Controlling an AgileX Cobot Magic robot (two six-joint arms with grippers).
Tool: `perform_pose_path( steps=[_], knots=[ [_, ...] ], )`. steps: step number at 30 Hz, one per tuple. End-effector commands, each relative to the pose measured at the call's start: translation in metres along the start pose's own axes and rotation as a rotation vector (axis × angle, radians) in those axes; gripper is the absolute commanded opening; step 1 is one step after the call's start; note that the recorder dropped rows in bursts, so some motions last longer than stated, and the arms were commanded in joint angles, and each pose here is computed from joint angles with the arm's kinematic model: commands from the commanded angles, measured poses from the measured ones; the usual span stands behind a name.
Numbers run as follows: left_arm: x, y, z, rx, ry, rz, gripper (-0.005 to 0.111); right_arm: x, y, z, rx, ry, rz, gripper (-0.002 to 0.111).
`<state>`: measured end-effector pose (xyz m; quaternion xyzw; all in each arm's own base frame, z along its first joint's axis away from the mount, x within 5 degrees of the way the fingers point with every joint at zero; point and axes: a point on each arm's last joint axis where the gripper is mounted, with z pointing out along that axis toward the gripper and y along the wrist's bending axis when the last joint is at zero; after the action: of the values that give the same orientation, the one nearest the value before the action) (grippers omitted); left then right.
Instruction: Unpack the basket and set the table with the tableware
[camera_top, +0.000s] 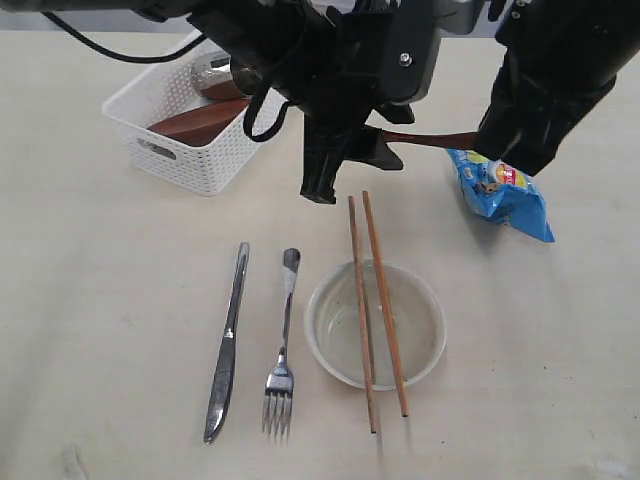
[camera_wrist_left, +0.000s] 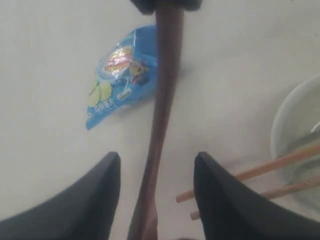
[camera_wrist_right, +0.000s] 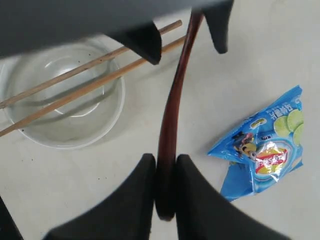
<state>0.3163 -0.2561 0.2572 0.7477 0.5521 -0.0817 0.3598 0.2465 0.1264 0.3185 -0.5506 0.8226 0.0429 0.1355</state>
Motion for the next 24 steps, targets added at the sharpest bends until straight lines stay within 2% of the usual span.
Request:
perform_pose_path(
  steps=[1,5,13,21,24],
  knots=[
    [0.002,0.005,0.011,-0.060,0.002,-0.010,0.045,-0.001,0.000,-0.002,0.011,-0.004,-0.007,-0.001],
    [0.003,0.007,0.013,-0.077,0.003,-0.014,0.041,-0.001,0.000,-0.002,0.009,-0.005,-0.006,-0.001],
    [-0.002,0.006,0.014,-0.076,-0.028,-0.051,0.000,-0.001,0.000,-0.002,0.009,-0.005,-0.006,-0.001],
    [-0.009,-0.001,0.015,-0.030,-0.047,-0.036,0.000,-0.001,-0.001,-0.002,0.016,0.002,0.019,0.000],
    [-0.009,-0.002,0.015,-0.016,-0.051,-0.082,0.000,0.001,-0.002,-0.003,0.032,0.016,0.036,0.010]
  ],
)
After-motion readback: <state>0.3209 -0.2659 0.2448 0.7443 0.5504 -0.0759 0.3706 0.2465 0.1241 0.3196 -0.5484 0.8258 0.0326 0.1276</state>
